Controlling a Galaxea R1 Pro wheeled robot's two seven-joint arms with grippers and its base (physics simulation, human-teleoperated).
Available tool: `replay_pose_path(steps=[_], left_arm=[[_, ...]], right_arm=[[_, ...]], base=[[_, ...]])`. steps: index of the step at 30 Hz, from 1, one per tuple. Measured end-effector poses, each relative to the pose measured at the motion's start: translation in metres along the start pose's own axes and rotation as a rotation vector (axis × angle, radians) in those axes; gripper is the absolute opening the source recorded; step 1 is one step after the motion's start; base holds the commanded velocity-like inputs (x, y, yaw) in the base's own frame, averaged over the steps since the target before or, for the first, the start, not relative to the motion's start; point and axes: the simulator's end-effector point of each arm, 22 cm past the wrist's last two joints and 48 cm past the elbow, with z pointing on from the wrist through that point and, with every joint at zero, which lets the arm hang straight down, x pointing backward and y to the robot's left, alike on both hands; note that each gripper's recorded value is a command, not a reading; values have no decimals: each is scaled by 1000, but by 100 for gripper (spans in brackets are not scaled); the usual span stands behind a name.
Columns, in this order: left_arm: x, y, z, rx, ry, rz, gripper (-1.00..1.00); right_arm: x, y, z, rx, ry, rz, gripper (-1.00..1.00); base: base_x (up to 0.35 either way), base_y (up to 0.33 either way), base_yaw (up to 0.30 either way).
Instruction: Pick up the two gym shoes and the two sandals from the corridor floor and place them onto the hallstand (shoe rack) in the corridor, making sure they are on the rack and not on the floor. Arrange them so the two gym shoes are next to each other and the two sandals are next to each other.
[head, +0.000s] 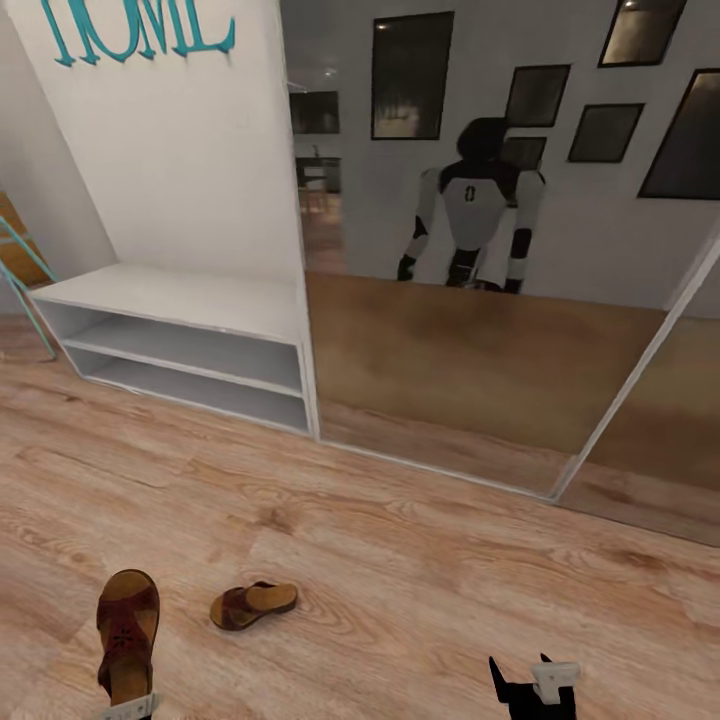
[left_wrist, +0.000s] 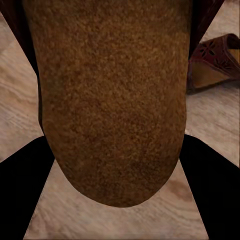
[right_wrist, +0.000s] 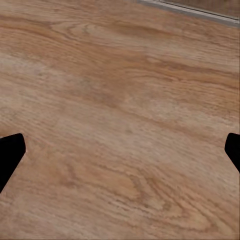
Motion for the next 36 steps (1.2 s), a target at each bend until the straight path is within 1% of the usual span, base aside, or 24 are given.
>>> replay_pose_path(steps=[36], left_arm=[[0,0,0,0,0,0,-100]], right_arm=[[0,0,0,-1,0,0,100]], base=[[113,288,279]])
